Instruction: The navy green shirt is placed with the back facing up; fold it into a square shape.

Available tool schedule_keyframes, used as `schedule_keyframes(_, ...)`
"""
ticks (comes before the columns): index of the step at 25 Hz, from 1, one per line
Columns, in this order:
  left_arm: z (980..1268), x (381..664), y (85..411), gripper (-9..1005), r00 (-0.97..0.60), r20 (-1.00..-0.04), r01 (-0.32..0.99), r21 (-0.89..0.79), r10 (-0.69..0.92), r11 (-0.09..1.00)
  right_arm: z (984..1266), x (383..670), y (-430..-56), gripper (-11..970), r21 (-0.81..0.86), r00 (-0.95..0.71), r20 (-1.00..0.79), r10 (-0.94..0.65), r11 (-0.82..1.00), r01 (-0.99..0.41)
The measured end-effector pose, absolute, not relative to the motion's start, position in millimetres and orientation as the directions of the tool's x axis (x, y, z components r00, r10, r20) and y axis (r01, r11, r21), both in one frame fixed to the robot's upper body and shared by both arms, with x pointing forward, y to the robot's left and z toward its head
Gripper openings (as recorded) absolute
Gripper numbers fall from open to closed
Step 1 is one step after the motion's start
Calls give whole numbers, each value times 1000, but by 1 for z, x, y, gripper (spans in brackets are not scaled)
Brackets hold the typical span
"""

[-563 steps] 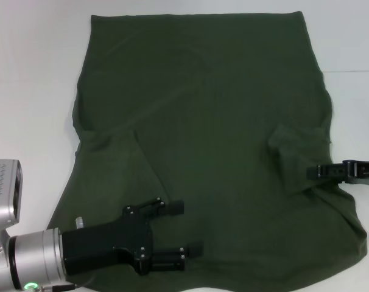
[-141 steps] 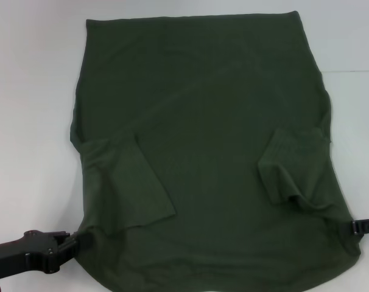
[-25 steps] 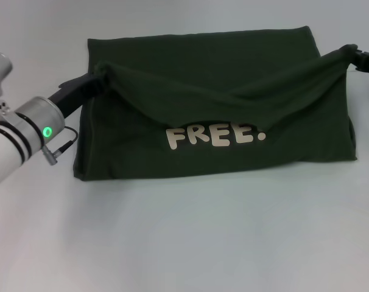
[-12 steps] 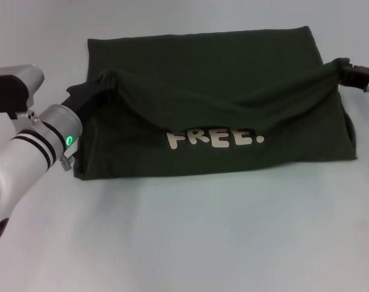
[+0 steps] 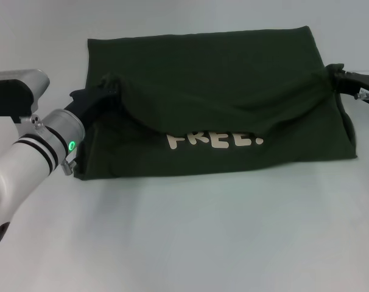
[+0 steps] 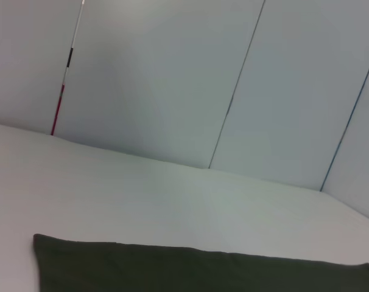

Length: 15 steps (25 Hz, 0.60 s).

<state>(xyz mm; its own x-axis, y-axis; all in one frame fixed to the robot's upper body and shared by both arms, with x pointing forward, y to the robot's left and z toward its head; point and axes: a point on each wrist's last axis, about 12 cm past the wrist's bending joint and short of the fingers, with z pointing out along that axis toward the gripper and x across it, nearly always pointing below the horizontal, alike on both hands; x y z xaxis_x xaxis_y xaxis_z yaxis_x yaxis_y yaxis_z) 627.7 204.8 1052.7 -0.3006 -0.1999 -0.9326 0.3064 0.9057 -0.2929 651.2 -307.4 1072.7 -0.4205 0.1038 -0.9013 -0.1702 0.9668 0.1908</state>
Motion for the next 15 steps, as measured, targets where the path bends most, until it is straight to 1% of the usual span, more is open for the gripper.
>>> schedule_keyframes(3,1052,627,204,58,-304,-935,317,-281,-184,906,1073,651,-306,37,187,-418,-903,101,967,-172)
schedule_keyframes(8,1052,628,208,180,-302,-933,301,-288,-196,909,1075,652,-308,268,181,-410,-907,97,969,-170)
schedule_keyframes(11,1054,628,215,253,-291,-928,284,-315,-232,905,1078,652,-311,335,179,-397,-913,98,968,-174)
schedule_keyframes(15,1060,621,231,391,-245,-910,294,-397,-333,869,1082,650,-314,425,193,-372,-921,114,964,-183)
